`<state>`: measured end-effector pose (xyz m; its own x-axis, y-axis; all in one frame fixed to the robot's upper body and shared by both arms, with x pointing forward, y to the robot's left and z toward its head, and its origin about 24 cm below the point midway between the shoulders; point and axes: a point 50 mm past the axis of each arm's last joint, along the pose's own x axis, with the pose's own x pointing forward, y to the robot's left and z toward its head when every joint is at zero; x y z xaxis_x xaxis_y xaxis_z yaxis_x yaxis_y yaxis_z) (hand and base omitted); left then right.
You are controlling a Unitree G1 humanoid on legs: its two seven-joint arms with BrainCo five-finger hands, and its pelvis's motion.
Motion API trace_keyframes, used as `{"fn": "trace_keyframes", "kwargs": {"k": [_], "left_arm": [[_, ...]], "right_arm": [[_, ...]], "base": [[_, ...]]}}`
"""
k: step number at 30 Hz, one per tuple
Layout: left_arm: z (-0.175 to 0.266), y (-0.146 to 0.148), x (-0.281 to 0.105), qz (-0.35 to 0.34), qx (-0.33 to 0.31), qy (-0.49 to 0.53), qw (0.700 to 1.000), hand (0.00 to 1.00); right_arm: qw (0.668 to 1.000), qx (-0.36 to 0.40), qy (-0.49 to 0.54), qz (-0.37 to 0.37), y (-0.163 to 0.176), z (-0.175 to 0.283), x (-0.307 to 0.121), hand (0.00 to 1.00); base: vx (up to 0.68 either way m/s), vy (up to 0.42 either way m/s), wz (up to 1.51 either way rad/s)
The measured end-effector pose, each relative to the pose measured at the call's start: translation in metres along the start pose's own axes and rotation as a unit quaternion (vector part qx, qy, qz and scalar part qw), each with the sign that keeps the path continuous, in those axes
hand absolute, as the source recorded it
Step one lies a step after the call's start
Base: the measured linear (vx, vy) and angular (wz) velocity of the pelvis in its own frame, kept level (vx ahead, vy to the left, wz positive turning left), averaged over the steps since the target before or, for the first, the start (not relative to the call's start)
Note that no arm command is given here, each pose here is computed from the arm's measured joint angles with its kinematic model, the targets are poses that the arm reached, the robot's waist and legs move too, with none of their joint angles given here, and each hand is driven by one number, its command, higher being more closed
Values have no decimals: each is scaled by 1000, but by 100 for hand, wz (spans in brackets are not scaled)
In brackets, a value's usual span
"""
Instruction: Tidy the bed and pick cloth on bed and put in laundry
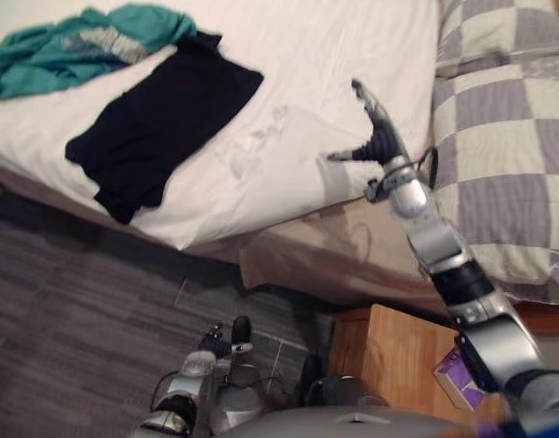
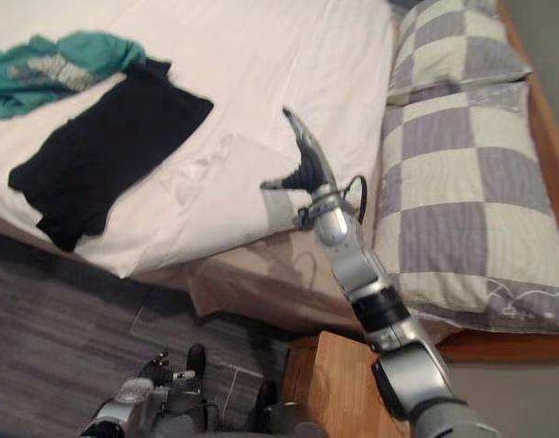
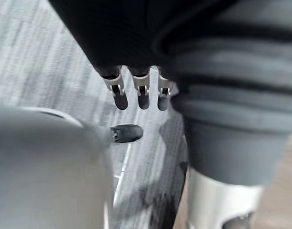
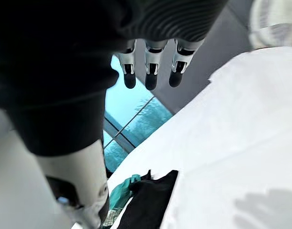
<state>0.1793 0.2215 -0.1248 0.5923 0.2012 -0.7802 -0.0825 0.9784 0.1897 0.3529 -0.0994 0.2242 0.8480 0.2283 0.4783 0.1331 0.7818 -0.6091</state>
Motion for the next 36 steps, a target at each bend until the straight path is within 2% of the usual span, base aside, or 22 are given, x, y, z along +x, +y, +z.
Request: {"fn": "trace_keyframes", "kwargs": {"k": [6, 11, 16, 19, 24, 25, 33, 36], "left_arm": [[52, 23, 2, 9, -1, -84, 996, 0], [74, 26, 2, 1, 2, -119, 993, 0], [85, 16, 3, -10, 2, -133, 991, 0], [96, -3, 3, -28, -7, -145, 989, 0], [98, -26, 2, -43, -36, -146, 988, 0], [100, -28, 1, -46, -45, -149, 987, 0], [128, -40, -7, -68, -76, -199, 975, 0], [134, -46, -9, -76, -81, -205, 972, 0]], "right_arm": [[996, -58, -14, -61, -39, 23, 40, 0], [992, -73, 8, -98, -55, 31, 57, 0], [988, -97, 62, -104, -56, 21, 64, 0], [982, -110, 113, -99, -54, 2, 62, 0], [975, -151, 127, -99, -55, -2, 61, 0], [974, -156, 128, -103, -56, -1, 61, 100], [974, -158, 105, -125, -62, 12, 62, 100], [979, -121, 103, -125, -58, 11, 61, 100]], "base": [[59, 46, 47], [80, 29, 45], [-28, 48, 12], [-102, 37, -1], [-82, -6, -14], [-40, -40, -3], [46, -31, -6], [47, -9, -18]]}}
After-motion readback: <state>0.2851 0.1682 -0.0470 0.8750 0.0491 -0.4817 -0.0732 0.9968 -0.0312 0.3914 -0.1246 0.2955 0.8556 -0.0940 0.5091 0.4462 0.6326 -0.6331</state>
